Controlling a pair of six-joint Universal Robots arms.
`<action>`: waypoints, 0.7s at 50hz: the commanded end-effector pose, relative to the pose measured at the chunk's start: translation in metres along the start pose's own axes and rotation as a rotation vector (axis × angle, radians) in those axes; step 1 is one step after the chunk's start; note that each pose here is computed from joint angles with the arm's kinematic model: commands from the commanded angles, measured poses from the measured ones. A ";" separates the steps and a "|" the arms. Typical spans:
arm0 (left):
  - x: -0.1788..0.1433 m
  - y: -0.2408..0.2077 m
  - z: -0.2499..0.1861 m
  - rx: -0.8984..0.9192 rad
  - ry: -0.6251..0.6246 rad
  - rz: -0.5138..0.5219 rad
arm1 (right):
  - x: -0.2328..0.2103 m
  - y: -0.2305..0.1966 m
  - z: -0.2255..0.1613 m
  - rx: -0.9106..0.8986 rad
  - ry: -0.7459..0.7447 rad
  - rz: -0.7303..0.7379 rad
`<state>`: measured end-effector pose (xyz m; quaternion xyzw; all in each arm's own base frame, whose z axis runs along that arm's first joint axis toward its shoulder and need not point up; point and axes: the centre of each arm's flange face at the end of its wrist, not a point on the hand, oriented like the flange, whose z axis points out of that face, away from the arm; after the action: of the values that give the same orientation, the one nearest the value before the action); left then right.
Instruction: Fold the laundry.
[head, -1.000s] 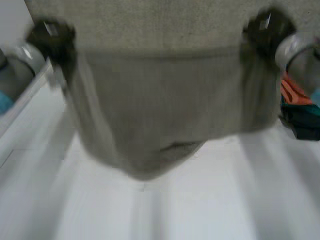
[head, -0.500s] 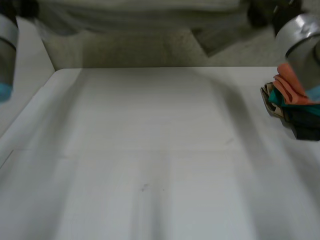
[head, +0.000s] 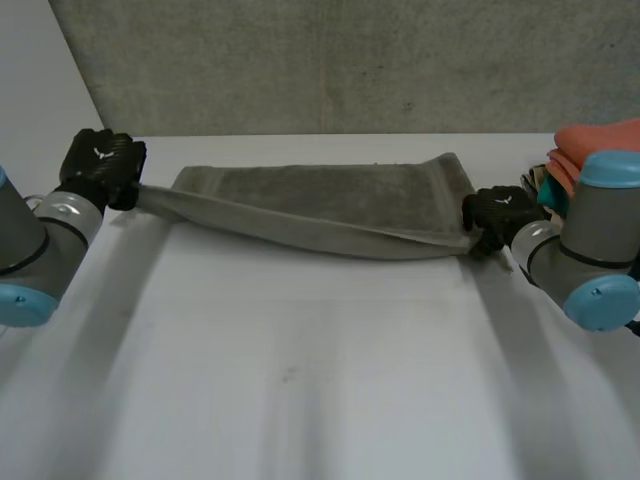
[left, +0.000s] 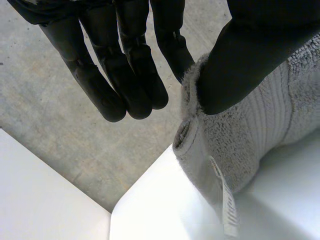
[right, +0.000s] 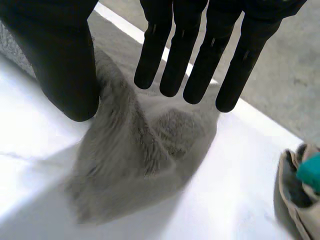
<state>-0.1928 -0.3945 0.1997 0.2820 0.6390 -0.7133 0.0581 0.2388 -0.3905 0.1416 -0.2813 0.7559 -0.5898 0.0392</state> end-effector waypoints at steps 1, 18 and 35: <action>-0.004 -0.004 -0.008 -0.036 0.006 -0.007 | 0.016 -0.003 -0.013 -0.015 0.073 0.006; 0.004 0.004 -0.076 -0.332 0.194 0.138 | 0.032 -0.002 -0.075 -0.231 -0.048 -0.257; 0.017 -0.022 -0.126 -0.535 0.467 0.244 | 0.031 -0.003 -0.113 -0.368 -0.184 -0.456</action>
<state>-0.1605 -0.2430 0.1970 0.5182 0.7717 -0.3635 0.0622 0.1577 -0.2791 0.1897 -0.5367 0.7756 -0.3276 -0.0561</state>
